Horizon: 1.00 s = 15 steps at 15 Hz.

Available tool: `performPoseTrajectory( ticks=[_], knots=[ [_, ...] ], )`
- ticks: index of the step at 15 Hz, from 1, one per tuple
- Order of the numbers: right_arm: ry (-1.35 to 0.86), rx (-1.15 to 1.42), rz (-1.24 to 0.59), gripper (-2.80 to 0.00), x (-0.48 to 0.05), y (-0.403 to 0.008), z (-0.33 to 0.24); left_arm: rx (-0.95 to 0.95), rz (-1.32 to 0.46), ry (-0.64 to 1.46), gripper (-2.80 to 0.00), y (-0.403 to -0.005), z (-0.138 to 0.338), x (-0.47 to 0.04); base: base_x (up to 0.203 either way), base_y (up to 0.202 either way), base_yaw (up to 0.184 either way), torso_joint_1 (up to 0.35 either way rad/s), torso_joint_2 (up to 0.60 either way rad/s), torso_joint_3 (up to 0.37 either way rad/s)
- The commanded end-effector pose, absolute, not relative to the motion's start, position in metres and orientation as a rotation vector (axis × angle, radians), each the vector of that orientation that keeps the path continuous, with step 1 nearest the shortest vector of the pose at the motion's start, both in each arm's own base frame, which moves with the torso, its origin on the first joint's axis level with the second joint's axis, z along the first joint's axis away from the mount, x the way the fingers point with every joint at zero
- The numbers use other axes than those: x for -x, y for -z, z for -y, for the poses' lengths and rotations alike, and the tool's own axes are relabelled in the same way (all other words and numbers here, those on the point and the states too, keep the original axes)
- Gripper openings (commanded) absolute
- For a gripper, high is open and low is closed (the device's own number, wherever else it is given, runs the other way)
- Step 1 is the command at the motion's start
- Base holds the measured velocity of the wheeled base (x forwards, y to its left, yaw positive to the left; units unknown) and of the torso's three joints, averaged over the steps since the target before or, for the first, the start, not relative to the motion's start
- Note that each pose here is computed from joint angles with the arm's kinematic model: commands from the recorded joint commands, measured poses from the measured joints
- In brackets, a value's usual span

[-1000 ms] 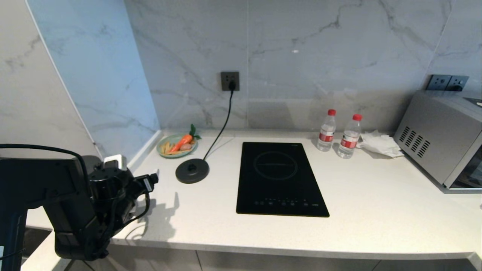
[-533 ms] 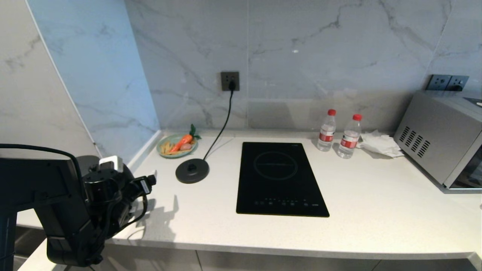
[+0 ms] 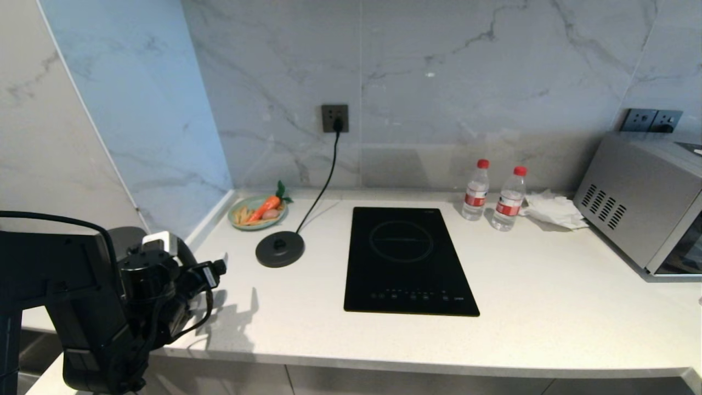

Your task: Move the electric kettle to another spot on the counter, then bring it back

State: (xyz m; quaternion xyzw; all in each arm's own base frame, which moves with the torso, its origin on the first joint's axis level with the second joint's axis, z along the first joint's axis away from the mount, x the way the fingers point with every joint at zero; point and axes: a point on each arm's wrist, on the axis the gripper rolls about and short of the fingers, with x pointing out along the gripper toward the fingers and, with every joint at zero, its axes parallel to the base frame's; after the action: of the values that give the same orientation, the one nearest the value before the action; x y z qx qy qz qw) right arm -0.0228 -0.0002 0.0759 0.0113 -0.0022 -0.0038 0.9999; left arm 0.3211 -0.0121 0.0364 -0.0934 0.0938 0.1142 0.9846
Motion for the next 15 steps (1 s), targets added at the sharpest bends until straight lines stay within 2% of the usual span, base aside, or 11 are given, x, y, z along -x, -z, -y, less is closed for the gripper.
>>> performPoseTrajectory(
  ticks=[1,15],
  knots=[
    [0.008,-0.023,0.005,-2.80,0.023,-0.076,0.000,0.191,-0.179,-0.241,0.00,-0.038,0.009,-0.321,0.000,0.000,0.000,0.000,0.00,0.000],
    [0.008,-0.023,0.005,-2.80,0.023,-0.076,0.000,0.200,-0.205,-0.213,0.00,-0.035,0.020,-0.313,0.000,0.000,0.000,0.000,0.00,0.000]
  ],
)
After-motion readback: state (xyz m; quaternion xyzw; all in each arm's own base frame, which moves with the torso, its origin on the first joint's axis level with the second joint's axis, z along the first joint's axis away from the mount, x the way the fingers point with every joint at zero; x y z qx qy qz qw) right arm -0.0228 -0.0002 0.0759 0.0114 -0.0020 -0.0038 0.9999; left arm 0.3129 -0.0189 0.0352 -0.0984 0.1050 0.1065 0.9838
